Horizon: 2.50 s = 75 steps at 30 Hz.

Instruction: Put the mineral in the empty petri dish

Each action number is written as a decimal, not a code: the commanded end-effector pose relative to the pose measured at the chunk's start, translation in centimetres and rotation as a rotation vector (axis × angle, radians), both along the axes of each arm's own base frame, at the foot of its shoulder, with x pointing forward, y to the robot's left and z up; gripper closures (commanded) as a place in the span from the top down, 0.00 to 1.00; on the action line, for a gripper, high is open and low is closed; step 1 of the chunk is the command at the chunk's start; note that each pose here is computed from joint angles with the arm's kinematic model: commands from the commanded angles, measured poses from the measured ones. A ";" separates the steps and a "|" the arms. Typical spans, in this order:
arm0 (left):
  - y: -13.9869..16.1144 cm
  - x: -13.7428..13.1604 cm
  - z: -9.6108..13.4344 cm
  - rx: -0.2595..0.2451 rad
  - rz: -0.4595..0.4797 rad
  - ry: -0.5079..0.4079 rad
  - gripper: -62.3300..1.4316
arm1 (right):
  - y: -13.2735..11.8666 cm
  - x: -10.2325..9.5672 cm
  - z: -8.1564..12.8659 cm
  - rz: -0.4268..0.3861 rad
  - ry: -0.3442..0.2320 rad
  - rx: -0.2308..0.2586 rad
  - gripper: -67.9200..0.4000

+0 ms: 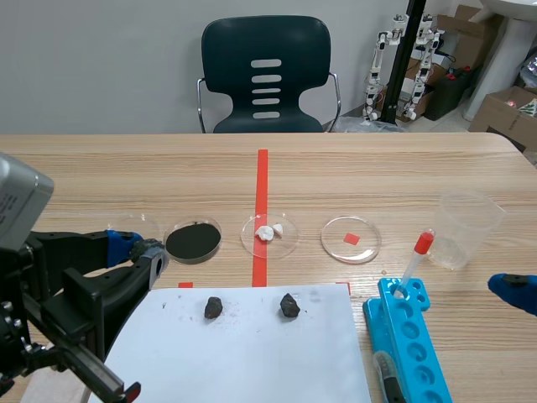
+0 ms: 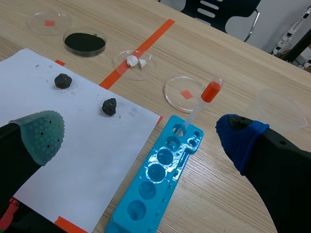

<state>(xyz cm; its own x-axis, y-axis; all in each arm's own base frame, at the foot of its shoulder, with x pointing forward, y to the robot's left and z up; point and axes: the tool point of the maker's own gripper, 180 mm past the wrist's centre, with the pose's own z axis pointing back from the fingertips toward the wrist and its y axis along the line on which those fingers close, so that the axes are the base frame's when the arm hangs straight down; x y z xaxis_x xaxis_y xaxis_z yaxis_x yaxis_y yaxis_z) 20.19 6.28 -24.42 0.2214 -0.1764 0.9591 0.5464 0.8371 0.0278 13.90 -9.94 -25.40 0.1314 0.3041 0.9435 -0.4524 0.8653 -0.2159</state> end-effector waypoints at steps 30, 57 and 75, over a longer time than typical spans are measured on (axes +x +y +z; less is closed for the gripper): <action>-0.1 0.3 0.9 -0.020 0.003 -0.031 0.16 | 0.3 0.6 1.2 0.005 -0.043 0.015 1.00; 3.8 9.4 -6.9 0.012 0.356 0.199 0.16 | 0.3 0.6 1.2 0.005 -0.043 0.015 1.00; 8.2 18.7 -10.1 0.022 0.600 0.265 0.16 | 0.3 0.6 1.2 0.005 -0.043 0.015 1.00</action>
<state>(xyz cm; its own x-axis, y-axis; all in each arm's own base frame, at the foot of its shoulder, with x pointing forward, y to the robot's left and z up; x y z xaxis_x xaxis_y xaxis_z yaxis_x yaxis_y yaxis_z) 38.15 14.07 -35.87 0.5546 0.0294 0.8316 -0.0138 0.9996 -0.0261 13.90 -9.95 -25.41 0.1316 0.3044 0.9434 -0.4522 0.8654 -0.2161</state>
